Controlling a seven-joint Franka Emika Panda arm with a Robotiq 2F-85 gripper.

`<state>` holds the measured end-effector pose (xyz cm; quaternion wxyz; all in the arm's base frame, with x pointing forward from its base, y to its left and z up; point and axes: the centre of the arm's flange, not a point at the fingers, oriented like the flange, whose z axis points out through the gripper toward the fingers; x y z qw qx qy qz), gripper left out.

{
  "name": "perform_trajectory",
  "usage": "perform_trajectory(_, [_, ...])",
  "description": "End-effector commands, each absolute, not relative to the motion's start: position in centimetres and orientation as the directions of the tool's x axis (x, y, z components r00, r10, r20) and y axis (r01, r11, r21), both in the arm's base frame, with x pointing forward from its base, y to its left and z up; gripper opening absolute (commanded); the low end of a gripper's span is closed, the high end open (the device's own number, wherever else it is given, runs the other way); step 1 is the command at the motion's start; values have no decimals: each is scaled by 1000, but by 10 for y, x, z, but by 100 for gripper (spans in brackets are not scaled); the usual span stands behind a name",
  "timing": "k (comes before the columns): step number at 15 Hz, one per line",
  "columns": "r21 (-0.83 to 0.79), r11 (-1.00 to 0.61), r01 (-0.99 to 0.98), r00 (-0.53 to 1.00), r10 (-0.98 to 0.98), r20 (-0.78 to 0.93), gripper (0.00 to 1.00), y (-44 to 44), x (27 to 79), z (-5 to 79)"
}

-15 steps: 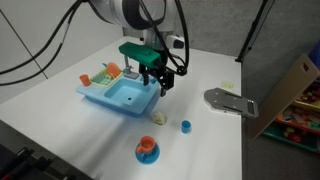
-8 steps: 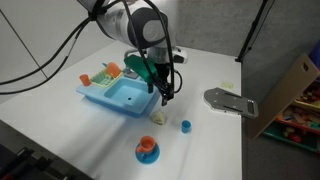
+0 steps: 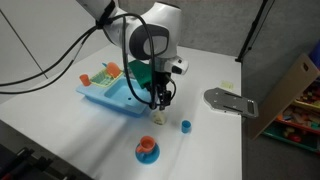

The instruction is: Put the white bottle on the sink

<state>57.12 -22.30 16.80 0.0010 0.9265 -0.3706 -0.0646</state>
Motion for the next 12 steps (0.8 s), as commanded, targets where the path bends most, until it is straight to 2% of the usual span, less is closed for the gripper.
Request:
perform_trajectory(1, [37,-650,-759,646,-759,-86,100,-231,585,161])
perform_trajectory(12, [65,-534,-843,535,-845,2,100,-231,597,131])
